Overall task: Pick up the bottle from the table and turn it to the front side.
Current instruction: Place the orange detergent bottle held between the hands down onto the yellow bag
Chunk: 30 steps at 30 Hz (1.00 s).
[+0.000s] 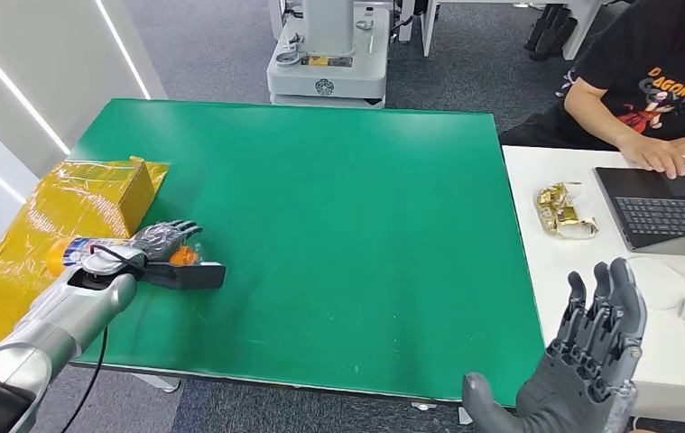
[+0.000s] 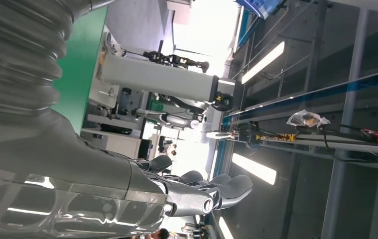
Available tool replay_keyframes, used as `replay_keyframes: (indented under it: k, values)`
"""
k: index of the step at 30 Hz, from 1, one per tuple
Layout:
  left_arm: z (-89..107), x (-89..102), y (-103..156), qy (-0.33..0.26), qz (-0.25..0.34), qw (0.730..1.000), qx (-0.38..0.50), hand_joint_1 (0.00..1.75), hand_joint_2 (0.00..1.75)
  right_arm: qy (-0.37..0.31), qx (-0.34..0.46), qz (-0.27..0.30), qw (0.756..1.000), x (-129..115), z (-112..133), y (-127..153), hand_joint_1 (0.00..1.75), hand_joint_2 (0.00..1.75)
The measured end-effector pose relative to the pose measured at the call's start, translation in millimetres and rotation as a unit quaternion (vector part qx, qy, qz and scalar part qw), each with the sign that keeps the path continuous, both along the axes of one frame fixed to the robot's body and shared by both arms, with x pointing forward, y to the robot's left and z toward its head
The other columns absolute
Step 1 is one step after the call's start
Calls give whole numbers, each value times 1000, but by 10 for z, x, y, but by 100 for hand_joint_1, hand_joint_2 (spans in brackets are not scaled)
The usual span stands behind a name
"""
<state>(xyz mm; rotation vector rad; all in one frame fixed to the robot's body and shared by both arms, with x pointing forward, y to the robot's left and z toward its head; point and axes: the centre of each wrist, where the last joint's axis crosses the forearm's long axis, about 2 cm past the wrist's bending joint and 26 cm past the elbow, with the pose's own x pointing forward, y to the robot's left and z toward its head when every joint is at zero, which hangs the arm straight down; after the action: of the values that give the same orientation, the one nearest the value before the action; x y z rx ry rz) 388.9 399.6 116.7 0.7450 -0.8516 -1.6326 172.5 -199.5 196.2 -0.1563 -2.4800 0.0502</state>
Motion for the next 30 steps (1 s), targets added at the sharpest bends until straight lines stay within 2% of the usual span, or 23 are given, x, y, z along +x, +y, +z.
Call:
replay_keyframes:
  k: [7, 12, 20, 30]
  values:
    - [-18, -55, 42, -7, 13, 1000, -25, 0, 175, -1, 2, 0, 1000, 11, 4, 5, 0, 175]
    - [-14, -162, 22, -28, 14, 997, -76, 0, 175, 1, 4, -1, 1000, 7, 3, 14, 0, 175]
    - [247, -299, 57, -67, -4, 988, -139, 0, 175, 3, 3, -1, 1000, 2, 9, 13, 0, 175]
    - [621, -595, 220, -98, -42, 978, -178, 0, 175, 3, 4, 2, 1000, -25, 16, 9, 0, 175]
